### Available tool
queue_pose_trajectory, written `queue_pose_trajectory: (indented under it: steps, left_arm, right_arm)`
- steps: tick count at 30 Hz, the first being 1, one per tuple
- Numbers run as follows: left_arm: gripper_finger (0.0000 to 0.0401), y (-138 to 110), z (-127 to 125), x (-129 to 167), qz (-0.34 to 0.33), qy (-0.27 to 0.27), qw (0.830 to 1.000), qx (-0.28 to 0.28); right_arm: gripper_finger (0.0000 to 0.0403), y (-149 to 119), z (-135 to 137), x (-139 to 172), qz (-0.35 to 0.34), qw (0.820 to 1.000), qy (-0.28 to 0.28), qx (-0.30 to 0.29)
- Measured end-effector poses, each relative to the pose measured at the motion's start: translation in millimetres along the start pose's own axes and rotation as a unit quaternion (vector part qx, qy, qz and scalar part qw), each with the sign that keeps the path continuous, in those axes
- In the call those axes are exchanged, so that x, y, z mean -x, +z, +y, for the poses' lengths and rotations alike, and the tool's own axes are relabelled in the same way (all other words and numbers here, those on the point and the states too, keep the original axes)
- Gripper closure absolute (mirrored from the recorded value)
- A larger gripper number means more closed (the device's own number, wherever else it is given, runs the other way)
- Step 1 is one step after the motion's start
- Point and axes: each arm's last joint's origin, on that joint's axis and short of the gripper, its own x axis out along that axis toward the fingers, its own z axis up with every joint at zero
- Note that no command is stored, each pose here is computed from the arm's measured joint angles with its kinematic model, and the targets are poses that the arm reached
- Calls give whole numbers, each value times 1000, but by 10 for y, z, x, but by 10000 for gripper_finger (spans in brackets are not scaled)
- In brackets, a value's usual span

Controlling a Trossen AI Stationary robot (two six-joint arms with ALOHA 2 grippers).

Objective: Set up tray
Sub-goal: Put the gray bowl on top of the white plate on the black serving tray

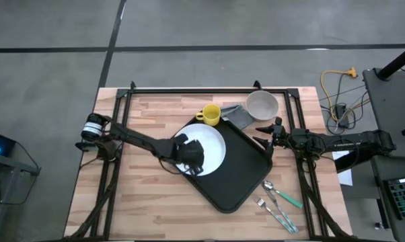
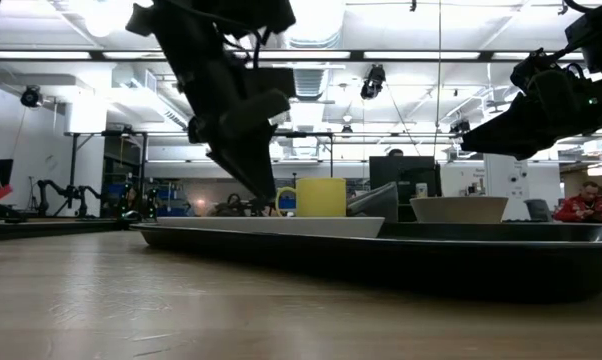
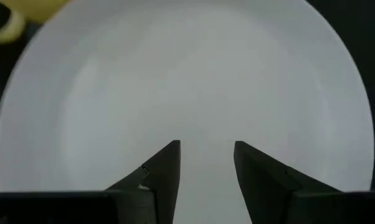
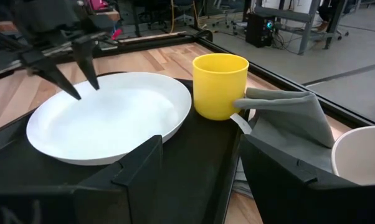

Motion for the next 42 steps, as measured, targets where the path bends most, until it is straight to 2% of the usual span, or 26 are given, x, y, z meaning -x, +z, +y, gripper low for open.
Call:
queue_pose_trajectory:
  steps: [5, 8, 17, 20, 22, 36, 42]
  left_arm:
    - [265, -68, -118, 70, -22, 17, 998, -51]
    - [265, -87, -148, 86, -22, 14, 998, -59]
    - [265, -80, -151, 86, -25, 12, 998, -54]
    - [265, -81, -151, 85, -25, 11, 999, -16]
    - [265, -86, -157, 87, -21, 5, 1000, -8]
    - [265, -87, -322, 136, -49, -63, 994, -77]
    - [265, -131, -314, 113, -48, -65, 993, -90]
  right_arm:
    - [195, -1, 0, 0, 0, 1000, 0, 0]
    - [195, 0, 0, 0, 0, 1000, 0, 0]
    - [195, 0, 0, 0, 0, 1000, 0, 0]
    - [195, 0, 0, 0, 0, 1000, 0, 0]
    - [195, 0, 0, 0, 0, 1000, 0, 0]
    - [195, 0, 0, 0, 0, 1000, 0, 0]
    - [195, 0, 0, 0, 0, 1000, 0, 0]
